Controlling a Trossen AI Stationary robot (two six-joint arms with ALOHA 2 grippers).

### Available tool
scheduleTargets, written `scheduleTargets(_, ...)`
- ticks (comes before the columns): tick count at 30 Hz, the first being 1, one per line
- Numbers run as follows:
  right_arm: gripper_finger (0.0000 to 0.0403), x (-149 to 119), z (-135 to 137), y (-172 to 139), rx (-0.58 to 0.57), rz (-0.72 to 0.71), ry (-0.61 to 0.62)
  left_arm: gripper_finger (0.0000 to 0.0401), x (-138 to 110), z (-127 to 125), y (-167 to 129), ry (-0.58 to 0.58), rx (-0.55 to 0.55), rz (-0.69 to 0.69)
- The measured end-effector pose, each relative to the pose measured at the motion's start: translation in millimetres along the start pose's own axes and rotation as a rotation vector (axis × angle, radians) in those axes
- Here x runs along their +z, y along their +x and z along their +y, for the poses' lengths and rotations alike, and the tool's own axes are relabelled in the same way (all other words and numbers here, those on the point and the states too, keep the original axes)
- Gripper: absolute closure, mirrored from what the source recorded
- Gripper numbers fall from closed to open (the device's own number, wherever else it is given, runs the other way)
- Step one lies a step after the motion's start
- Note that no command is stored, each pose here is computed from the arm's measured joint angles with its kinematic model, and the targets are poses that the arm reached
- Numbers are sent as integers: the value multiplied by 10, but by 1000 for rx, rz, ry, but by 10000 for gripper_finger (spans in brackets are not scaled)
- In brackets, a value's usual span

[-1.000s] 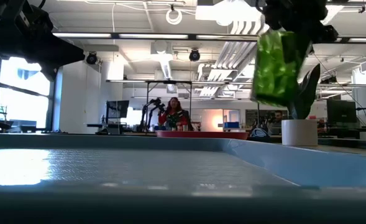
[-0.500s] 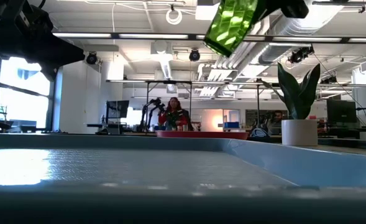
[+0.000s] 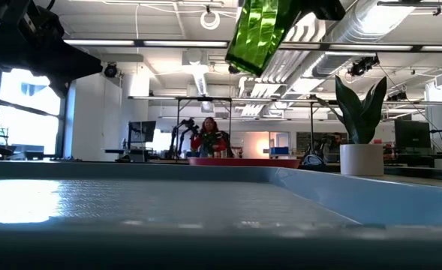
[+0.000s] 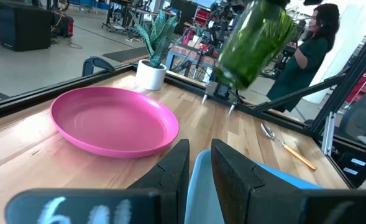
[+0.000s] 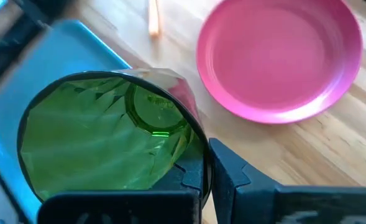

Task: Pick and place plate/cup/fork/spoon on tray
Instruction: Put the green glass on the blue serving tray

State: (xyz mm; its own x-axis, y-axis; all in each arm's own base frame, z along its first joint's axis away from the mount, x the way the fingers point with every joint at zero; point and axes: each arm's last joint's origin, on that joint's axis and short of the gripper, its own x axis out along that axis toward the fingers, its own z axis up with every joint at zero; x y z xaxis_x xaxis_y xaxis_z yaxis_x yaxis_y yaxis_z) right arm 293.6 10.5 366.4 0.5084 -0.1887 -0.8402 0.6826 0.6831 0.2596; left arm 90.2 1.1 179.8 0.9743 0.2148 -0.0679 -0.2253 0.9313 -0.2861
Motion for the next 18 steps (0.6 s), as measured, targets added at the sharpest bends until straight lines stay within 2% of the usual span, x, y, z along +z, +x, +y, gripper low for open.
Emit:
scheduleTargets(11, 403, 61, 299, 456, -12, 187, -72, 343, 0, 0, 0, 0, 0, 0)
scheduleTargets(18, 403, -31, 417, 706, -27, 266, -99, 343, -3, 1, 0, 1, 1, 3)
